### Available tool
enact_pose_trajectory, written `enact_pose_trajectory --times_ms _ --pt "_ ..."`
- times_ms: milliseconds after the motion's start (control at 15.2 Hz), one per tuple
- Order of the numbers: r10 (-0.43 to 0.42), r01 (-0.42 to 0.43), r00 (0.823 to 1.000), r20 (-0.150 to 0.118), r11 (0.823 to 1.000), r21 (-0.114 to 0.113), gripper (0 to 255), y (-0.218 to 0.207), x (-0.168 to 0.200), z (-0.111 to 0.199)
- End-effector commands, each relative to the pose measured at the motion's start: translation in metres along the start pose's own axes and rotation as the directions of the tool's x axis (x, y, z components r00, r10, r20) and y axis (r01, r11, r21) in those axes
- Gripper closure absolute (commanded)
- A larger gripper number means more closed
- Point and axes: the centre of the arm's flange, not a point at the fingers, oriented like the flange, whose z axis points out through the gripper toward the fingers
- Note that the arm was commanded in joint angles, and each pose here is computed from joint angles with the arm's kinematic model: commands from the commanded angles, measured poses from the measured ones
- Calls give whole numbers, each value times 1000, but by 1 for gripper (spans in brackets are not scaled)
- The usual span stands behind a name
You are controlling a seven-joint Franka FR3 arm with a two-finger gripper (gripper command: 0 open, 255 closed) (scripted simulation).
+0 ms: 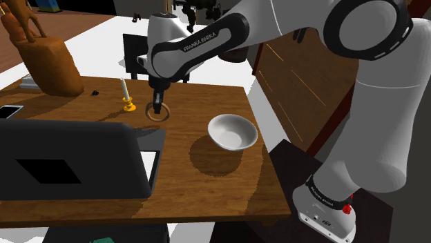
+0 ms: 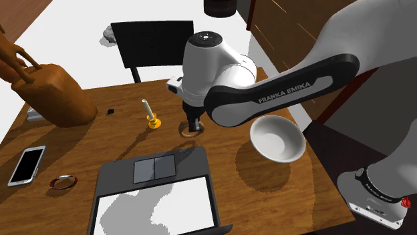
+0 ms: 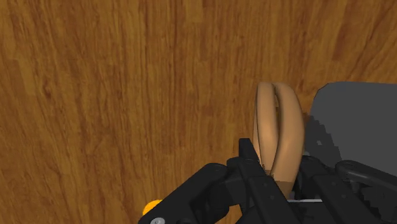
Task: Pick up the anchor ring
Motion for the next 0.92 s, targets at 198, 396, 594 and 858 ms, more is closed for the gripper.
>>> enact_pose_trajectory --times_ms 198,396,594,858 --pt "0 0 1000 0 1000 0 255 1 5 -25" --pt "0 0 1000 0 1000 0 255 2 7 -41" --pt "0 0 1000 0 1000 0 255 3 10 -56" --pt "0 0 1000 0 1000 0 255 3 12 -68"
